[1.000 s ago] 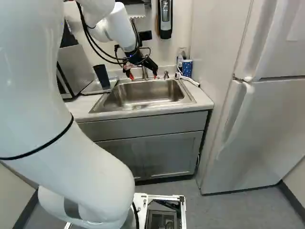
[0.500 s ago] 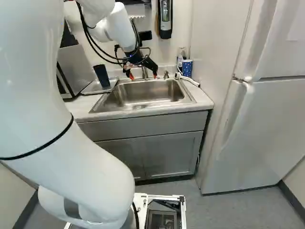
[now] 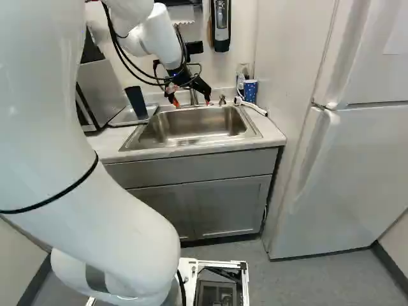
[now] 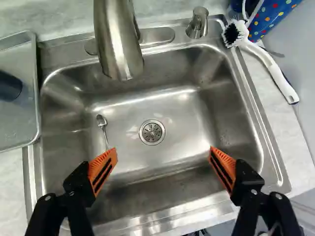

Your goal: Rinse the cup and place it in the tray

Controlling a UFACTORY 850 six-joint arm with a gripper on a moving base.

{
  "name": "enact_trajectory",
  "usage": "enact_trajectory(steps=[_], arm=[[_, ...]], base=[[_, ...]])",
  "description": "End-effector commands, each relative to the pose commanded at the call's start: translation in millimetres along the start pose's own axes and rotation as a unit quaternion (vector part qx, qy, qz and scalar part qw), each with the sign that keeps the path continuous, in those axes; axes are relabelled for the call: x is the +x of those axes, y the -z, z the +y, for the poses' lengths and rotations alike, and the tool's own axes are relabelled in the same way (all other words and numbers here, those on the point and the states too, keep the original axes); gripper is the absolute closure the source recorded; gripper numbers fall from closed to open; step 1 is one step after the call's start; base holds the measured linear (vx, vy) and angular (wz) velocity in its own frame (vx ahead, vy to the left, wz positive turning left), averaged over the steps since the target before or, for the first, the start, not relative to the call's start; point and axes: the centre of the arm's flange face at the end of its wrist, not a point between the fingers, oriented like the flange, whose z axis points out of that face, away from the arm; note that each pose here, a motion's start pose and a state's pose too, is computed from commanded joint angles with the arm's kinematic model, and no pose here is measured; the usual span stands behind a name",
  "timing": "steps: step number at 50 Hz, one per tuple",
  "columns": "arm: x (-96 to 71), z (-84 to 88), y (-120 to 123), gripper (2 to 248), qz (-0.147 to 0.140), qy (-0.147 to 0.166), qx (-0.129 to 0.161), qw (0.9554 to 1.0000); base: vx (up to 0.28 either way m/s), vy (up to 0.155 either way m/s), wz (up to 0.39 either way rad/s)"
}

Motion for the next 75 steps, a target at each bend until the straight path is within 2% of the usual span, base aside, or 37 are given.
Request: enact_trajectory(steps=[28, 75], arm=[[0.0, 0.0, 0.0, 3, 0.0, 0.0, 0.0, 1.0], [0.0, 0.0, 0.0, 3, 0.0, 0.0, 0.0, 1.0]], base=[[-0.022, 0.001, 0.004], [-0.095, 0.0, 0.017]])
